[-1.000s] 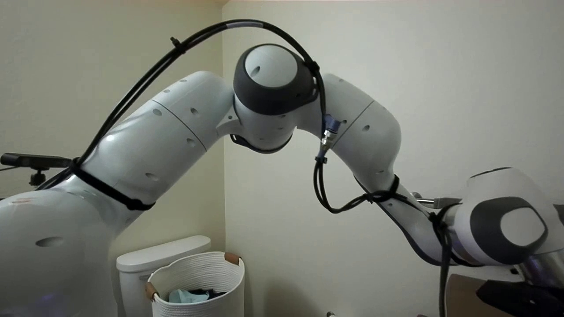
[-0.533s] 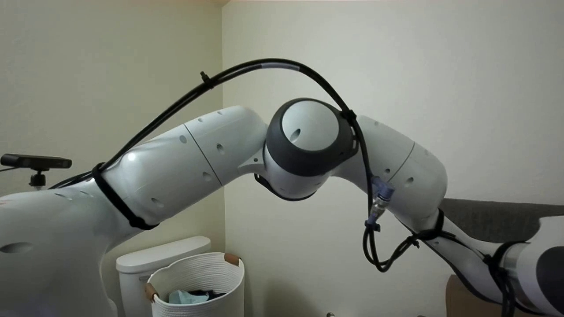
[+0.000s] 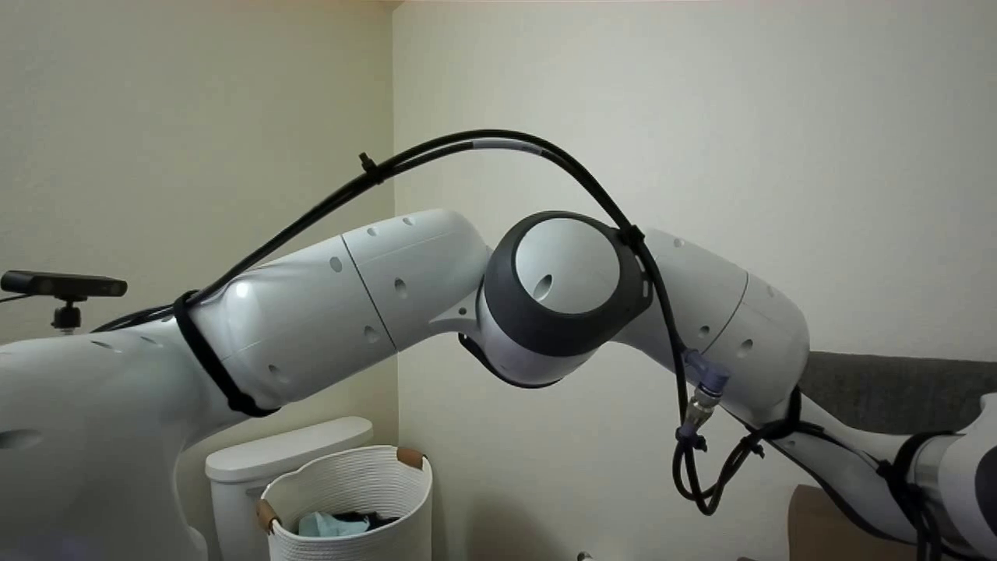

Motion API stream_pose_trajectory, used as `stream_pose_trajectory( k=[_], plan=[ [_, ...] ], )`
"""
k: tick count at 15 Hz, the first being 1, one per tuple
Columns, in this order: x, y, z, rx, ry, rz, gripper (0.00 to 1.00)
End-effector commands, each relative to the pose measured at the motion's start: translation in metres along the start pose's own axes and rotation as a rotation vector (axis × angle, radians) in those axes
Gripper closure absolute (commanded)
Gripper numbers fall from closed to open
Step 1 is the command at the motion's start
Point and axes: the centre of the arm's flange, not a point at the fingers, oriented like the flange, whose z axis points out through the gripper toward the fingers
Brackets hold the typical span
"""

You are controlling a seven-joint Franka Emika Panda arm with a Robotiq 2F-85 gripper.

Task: Put the towels in the laundry hamper

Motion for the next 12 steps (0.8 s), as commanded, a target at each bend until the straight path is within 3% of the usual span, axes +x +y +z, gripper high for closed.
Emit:
stream_pose_trajectory(
  k=[1, 7, 12],
  plan=[
    [0.022, -0.02, 0.01, 0.005, -0.065, -0.036, 0.0],
    [0.034, -0.071, 0.05, -0.024, -0.314, -0.101, 0.0],
    [0.025, -0.085, 0.085, -0.063, -0.36, -0.059, 0.0]
  ],
)
